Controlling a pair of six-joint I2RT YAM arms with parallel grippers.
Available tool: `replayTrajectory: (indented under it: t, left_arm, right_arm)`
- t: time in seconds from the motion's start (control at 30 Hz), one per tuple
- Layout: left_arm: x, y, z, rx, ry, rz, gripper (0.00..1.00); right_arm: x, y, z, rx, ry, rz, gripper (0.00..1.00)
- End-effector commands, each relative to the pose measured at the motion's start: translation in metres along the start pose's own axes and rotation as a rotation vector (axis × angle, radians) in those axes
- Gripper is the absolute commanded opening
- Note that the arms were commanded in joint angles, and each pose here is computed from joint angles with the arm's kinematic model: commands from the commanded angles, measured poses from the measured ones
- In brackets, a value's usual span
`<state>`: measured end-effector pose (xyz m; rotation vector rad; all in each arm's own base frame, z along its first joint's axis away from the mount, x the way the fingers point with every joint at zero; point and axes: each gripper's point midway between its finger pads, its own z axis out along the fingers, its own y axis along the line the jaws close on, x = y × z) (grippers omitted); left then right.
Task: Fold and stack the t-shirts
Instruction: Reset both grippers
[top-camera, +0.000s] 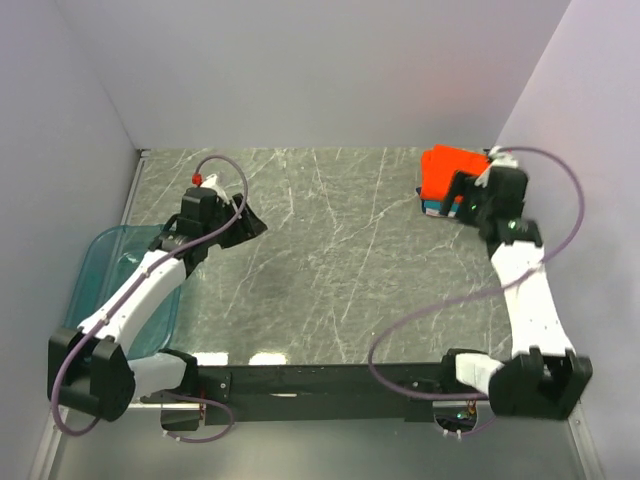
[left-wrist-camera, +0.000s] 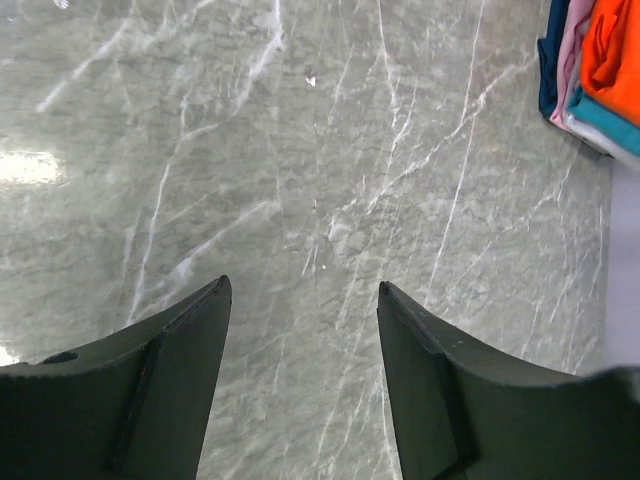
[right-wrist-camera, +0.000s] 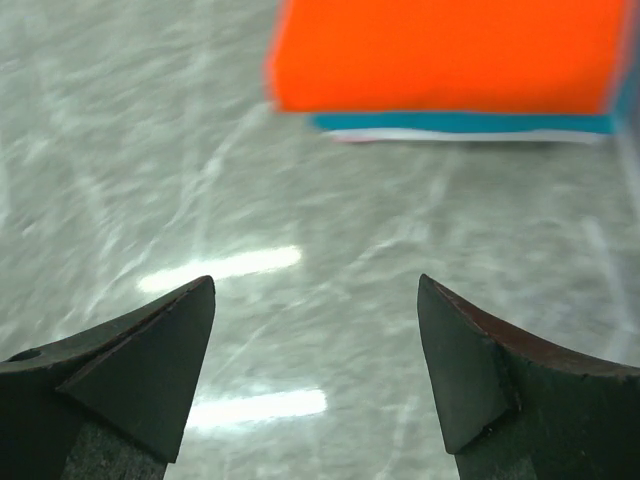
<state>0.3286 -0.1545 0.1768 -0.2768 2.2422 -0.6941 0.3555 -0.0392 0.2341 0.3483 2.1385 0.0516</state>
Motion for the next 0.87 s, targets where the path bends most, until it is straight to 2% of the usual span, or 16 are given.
replayTrajectory:
  t: [0.0, 0.2, 0.37, 0.83]
  left_arm:
    - [-0.017, -0.005, -0.011, 0.012, -0.111, 0.004, 0.66]
    - [-0.025, 0.001, -0.031, -0.002, -0.217, 0.019, 0.66]
    - [-0.024, 0.008, -0.042, -0.017, -0.256, 0.015, 0.66]
    - [-0.018, 0.026, -0.062, -0.085, -0.298, 0.009, 0.67]
  right_arm:
    - [0.016, 0.042, -0.017, -0.126, -0.076, -0.011, 0.88]
    - [0.069, 0.078, -0.044, -0.25, -0.079, 0.015, 0.89]
    - [0.102, 0.077, -0.045, -0.25, -0.062, 0.0, 0.89]
    - [0.112, 0.077, -0.049, -0.247, -0.049, -0.044, 0.91]
